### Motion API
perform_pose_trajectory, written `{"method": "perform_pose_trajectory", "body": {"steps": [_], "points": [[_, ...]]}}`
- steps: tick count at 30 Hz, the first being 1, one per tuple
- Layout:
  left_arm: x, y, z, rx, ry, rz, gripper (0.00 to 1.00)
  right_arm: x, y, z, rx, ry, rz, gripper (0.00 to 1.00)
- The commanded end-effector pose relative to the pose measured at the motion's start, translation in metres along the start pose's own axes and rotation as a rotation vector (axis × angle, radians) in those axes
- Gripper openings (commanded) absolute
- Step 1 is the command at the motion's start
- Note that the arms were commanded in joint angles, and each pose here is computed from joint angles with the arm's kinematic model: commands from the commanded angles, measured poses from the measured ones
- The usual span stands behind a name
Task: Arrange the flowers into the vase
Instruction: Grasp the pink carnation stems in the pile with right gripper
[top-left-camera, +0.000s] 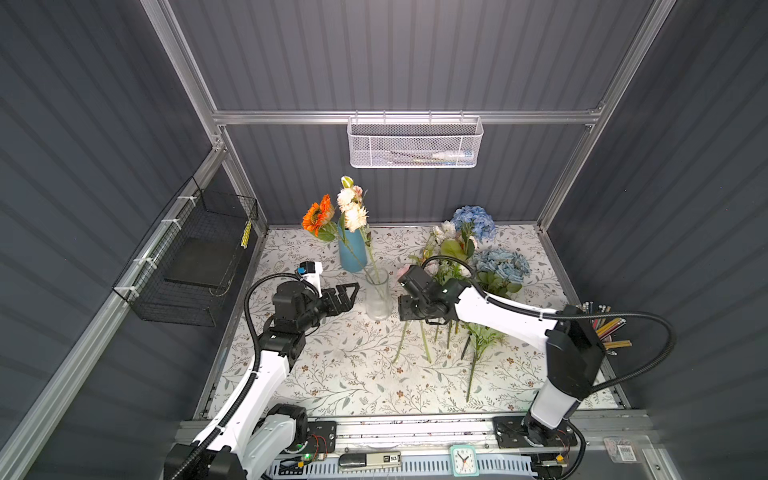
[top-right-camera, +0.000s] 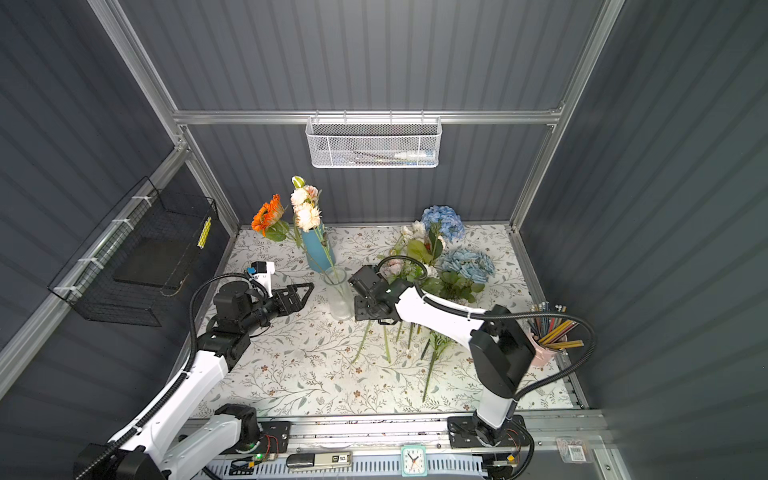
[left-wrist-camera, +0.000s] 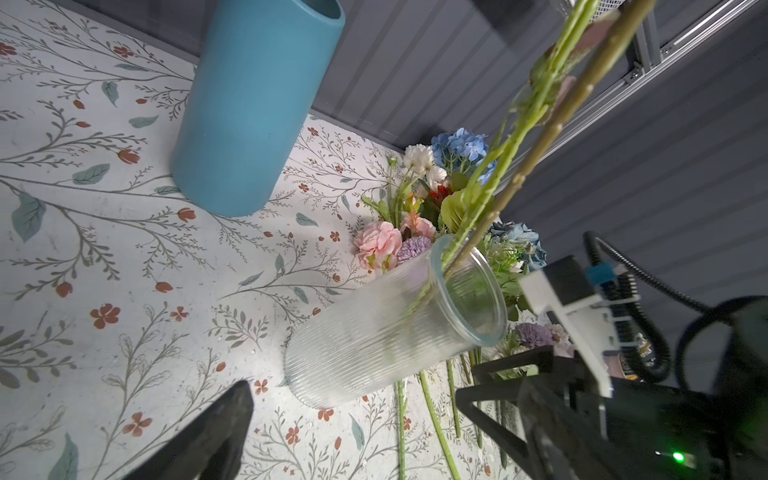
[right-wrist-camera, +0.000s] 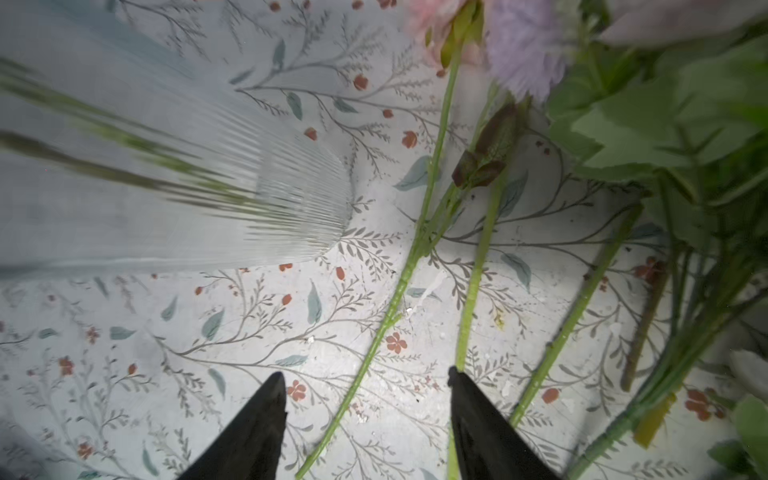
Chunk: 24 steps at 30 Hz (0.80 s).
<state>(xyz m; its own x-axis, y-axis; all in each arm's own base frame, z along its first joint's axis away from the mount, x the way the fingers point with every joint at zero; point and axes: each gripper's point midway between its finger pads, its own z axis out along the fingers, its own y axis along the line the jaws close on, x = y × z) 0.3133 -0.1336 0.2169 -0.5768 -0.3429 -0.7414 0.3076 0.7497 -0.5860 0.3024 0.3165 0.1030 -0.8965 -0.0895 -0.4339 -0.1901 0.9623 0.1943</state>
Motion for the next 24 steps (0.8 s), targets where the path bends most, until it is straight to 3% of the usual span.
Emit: {"method": "perform_pose_trajectory", "body": {"steps": [1, 6, 12, 18, 24], "points": [[-0.017, -0.008, -0.005, 0.019, -0.086, 0.050, 1.00, 0.008, -0.012, 0.013, 0.085, 0.053, 0.017, 0.59], [-0.019, -0.002, -0.009, 0.006, -0.150, 0.016, 1.00, 0.009, -0.014, 0.046, 0.105, 0.103, 0.028, 0.49], [-0.004, 0.004, -0.005, 0.015, -0.120, 0.000, 1.00, 0.010, -0.015, 0.072, 0.084, 0.105, 0.042, 0.43], [0.005, 0.009, -0.004, -0.003, -0.088, -0.015, 1.00, 0.012, -0.021, 0.086, 0.103, 0.089, 0.061, 0.43], [0.014, 0.009, 0.000, 0.014, -0.052, -0.038, 1.00, 0.011, -0.028, 0.090, 0.148, 0.084, 0.059, 0.30]]}}
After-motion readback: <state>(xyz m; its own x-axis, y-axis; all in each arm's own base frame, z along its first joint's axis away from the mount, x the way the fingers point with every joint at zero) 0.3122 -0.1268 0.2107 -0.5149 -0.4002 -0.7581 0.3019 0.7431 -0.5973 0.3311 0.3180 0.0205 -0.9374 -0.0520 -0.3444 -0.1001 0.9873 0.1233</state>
